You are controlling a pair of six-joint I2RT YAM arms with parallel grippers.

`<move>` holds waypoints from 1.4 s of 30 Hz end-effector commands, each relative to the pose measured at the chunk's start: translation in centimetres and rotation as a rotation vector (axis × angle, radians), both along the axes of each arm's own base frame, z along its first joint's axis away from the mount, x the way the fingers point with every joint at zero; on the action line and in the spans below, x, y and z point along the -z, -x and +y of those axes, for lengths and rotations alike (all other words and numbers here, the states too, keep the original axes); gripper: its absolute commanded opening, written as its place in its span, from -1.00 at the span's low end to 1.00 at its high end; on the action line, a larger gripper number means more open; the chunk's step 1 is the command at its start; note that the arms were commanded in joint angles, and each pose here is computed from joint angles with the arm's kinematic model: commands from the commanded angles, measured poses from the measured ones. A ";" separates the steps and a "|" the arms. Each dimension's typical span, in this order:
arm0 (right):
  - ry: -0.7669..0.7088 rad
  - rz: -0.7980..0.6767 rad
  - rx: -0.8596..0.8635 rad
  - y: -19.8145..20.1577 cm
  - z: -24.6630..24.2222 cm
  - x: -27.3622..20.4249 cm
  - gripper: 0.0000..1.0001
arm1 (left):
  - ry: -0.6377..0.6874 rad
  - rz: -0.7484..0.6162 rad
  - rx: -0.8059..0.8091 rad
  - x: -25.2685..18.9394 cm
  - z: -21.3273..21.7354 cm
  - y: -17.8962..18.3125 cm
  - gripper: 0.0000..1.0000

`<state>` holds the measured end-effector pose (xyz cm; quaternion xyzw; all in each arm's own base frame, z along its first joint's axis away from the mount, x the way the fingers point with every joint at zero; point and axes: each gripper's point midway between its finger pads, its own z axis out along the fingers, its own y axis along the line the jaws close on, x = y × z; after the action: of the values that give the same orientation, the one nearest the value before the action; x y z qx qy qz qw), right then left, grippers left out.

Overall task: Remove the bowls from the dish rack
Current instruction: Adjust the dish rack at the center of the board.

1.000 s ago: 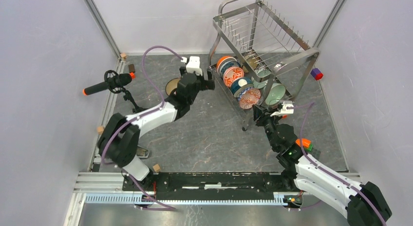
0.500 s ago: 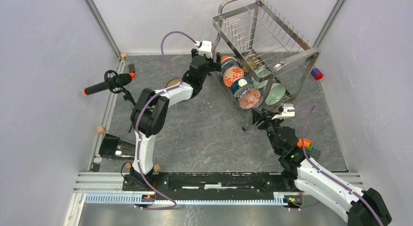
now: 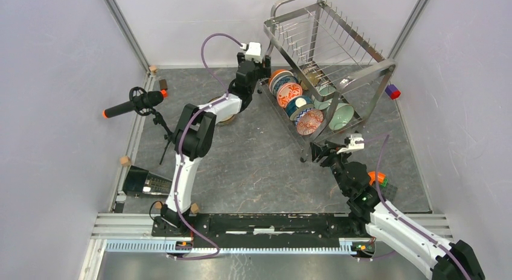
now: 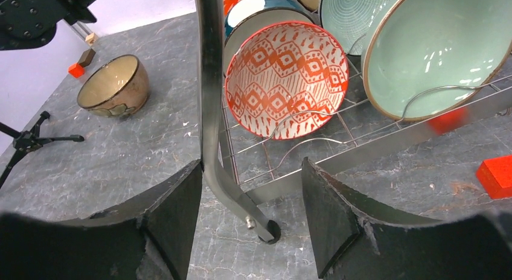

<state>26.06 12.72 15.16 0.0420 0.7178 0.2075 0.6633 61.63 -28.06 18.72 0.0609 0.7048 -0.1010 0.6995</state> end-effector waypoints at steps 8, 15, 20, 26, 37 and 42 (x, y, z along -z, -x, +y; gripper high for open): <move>0.021 -0.001 -0.056 0.7 0.4 0.7 0.37 | -0.029 -0.031 0.080 0.1 -1.6 -1.6 0.25; 0.025 -0.015 -0.049 0.8 0.2 0.2 0.37 | -0.040 -0.031 0.113 0.5 -1.8 -0.8 -0.33; 0.033 -0.024 -0.039 0.7 0.0 -0.4 0.37 | -0.046 -0.032 0.106 0.5 -1.1 0.2 -0.56; 0.041 -0.030 -0.018 0.7 -0.5 -0.9 0.38 | -0.074 -0.035 0.114 -0.4 -0.2 2.2 -0.96; 0.068 -0.034 0.031 1.3 -2.1 -2.4 0.54 | -0.056 -0.011 0.129 -1.6 -0.2 8.1 -0.95; 0.086 -0.027 0.130 1.1 -4.0 -2.3 0.53 | -0.070 0.016 0.114 -1.2 0.1 10.7 -0.96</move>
<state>24.65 10.49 16.33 0.0333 0.7163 0.1732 0.6752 53.72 -26.03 15.48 0.1277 0.7377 -0.0861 0.6573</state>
